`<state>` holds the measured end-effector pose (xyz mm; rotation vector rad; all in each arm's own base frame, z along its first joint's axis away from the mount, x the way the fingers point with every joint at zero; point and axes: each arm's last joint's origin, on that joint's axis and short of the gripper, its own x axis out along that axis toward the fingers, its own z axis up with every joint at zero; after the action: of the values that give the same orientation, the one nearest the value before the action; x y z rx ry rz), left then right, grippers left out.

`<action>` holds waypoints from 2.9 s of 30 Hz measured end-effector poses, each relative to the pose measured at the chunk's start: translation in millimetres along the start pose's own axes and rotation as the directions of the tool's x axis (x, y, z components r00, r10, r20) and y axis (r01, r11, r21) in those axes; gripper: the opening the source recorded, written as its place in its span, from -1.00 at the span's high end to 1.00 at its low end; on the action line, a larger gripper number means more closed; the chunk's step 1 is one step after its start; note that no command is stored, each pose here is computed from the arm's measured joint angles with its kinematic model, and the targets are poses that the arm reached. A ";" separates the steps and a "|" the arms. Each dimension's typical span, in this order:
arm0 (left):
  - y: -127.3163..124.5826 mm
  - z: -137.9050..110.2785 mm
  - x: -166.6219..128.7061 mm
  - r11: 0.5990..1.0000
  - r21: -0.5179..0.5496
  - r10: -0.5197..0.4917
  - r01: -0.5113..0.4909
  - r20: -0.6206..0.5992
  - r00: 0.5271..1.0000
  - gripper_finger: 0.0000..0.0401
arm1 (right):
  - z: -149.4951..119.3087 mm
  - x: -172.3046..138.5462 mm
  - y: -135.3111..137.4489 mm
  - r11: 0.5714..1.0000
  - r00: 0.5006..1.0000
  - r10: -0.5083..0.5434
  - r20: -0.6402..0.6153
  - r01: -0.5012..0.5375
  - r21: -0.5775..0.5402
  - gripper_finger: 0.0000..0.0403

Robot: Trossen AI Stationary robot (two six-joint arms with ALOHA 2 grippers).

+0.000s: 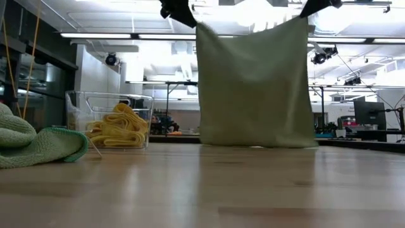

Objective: Fold microfiber towels
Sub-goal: Fold the right green towel

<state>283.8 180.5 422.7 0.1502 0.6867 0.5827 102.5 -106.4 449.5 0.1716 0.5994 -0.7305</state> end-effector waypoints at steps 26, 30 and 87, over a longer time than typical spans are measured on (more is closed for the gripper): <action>-44.4 -16.1 86.8 0.951 -0.087 -0.307 0.298 -0.132 0.942 0.31 | -10.7 17.4 22.1 0.912 0.890 0.406 -0.208 -0.411 0.024 1.00; -73.8 -25.8 118.3 0.913 -0.089 -0.409 0.399 -0.194 0.892 0.16 | -22.9 10.7 40.6 0.865 0.798 0.496 -0.342 -0.488 0.116 1.00; -239.4 -38.0 272.9 0.782 -0.342 -0.572 0.521 -0.062 0.818 0.10 | -293.2 79.0 264.6 0.673 0.497 0.579 -0.647 -0.738 0.035 1.00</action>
<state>538.8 130.3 166.4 -0.3952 0.7456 0.1271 193.4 146.0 149.2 0.3946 1.1626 0.2191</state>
